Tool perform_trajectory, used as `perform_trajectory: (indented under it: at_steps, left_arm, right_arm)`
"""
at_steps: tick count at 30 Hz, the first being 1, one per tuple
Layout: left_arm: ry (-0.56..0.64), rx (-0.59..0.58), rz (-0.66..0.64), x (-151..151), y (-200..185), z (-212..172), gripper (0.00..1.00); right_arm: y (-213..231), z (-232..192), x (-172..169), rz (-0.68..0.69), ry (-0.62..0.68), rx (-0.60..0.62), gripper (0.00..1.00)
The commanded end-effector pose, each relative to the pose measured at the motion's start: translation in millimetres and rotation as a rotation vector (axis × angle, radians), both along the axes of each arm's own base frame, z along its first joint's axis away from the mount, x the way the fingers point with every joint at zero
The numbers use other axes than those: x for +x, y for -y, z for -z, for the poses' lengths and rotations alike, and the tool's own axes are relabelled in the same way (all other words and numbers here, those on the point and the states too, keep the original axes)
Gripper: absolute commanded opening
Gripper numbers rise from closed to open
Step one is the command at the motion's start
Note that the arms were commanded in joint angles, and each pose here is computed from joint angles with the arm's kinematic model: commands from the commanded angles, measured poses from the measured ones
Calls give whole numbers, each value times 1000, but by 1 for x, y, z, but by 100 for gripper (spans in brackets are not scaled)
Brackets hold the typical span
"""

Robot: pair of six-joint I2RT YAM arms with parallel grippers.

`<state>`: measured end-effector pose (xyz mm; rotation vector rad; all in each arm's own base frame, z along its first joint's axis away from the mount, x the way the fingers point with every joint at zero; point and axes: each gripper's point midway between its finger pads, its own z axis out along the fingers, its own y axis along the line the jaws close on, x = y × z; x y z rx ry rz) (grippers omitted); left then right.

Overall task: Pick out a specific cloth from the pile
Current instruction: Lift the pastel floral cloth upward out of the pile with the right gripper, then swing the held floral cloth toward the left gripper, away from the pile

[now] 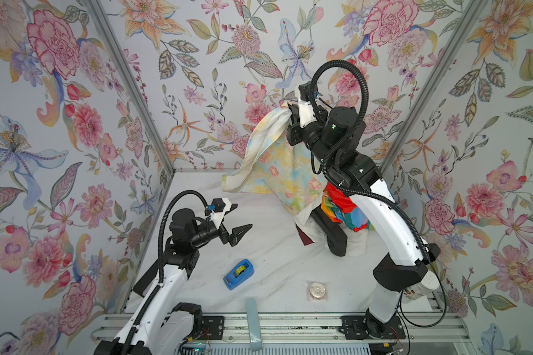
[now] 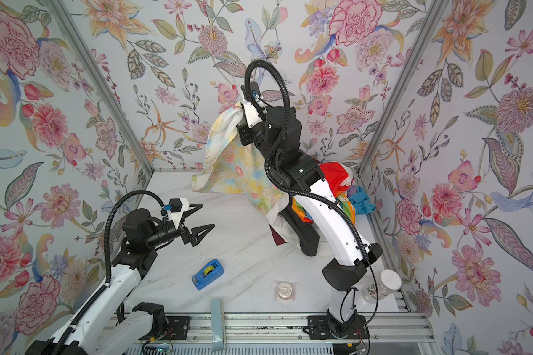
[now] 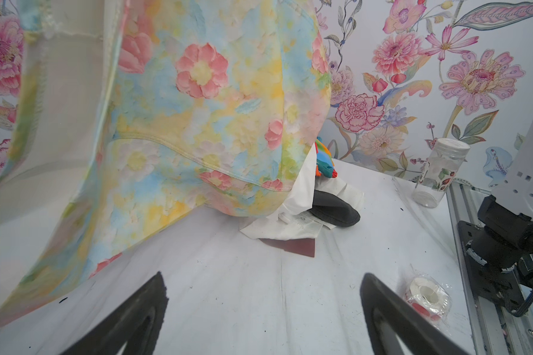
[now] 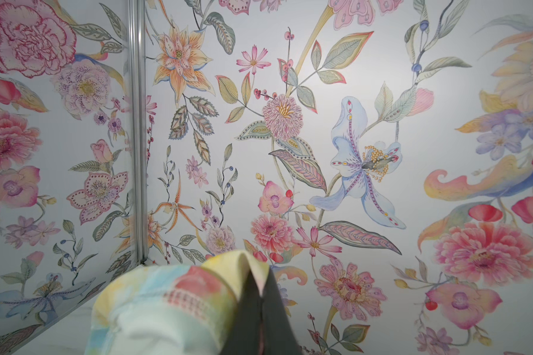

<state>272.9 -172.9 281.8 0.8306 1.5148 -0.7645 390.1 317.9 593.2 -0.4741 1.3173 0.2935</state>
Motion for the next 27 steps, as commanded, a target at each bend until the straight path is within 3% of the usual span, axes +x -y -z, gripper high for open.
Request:
perform_trajectory:
  at_steps: [1,12,19,27]
  left_arm:
    - [10,14,-8,-5,-1,1,99]
    - [46,46,-47,-15,-7,-7,99]
    - [66,105,-153,-13,-22,-8,99]
    - [113,108,-217,-16,-31,-18,99]
  right_arm:
    - [-11,-24,-11,-66,73,74,0]
    - [-70,10,-1,-269,-25,131,0]
    - [-115,38,6,-432,-105,175,0]
    - [-169,70,-6,-725,-241,305,0]
